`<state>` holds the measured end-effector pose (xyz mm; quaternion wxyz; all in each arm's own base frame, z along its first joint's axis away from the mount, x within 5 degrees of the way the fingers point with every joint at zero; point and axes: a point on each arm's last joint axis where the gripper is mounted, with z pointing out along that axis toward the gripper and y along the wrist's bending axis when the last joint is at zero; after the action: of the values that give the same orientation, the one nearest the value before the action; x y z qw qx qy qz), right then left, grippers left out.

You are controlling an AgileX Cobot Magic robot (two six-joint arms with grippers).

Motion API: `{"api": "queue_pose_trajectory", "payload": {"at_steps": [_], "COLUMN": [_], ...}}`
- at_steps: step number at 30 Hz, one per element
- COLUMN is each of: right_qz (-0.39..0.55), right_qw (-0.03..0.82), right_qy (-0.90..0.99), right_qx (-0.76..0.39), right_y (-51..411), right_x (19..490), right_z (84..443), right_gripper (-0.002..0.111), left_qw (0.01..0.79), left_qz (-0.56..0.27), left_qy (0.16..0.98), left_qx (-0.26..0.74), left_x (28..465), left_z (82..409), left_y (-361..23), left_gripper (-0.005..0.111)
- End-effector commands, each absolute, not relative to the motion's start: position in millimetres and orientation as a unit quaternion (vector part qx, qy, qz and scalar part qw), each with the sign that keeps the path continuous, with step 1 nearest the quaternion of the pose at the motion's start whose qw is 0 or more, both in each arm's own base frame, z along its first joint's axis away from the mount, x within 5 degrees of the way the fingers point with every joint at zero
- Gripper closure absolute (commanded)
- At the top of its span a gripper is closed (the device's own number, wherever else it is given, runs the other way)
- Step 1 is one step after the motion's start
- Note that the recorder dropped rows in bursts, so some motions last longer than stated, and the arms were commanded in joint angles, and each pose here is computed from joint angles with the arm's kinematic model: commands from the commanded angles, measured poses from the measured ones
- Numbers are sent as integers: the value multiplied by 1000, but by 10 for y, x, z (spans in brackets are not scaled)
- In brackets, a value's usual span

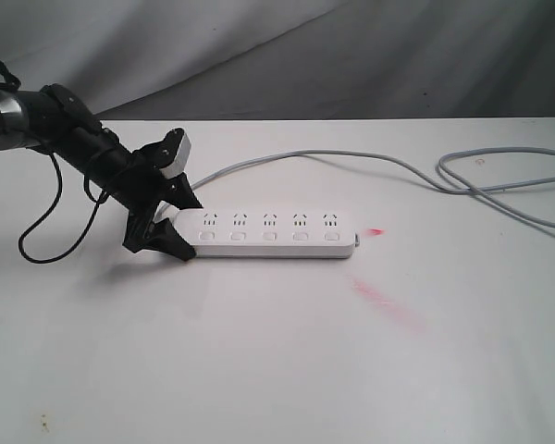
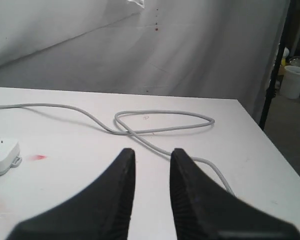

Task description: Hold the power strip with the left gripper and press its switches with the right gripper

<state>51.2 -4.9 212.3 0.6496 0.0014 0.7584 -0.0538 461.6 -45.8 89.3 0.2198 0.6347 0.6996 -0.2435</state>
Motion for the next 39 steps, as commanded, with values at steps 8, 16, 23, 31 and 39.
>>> {"api": "queue_pose_trajectory", "payload": {"at_steps": [8,16,23,31,39], "right_qz": [-23,-33,-32,-32,-32], "right_qw": [613,613,614,614,614], "right_qy": [790,789,789,789,789], "right_qx": [19,13,12,12,12], "right_y": [-29,-37,-36,-36,-36], "right_x": [535,535,536,536,536], "right_z": [1827,1829,1830,1830,1830], "right_gripper": [85,85,85,85,85], "left_qw": [217,217,217,217,217], "left_qz": [-245,-245,-245,-245,-245], "left_qy": [699,699,699,699,699], "left_qx": [636,636,636,636,636], "left_x": [4611,4611,4611,4611,4611], "left_z": [903,903,903,903,903], "left_y": [-471,-471,-471,-471,-471], "left_gripper": [81,81,81,81,81]}}
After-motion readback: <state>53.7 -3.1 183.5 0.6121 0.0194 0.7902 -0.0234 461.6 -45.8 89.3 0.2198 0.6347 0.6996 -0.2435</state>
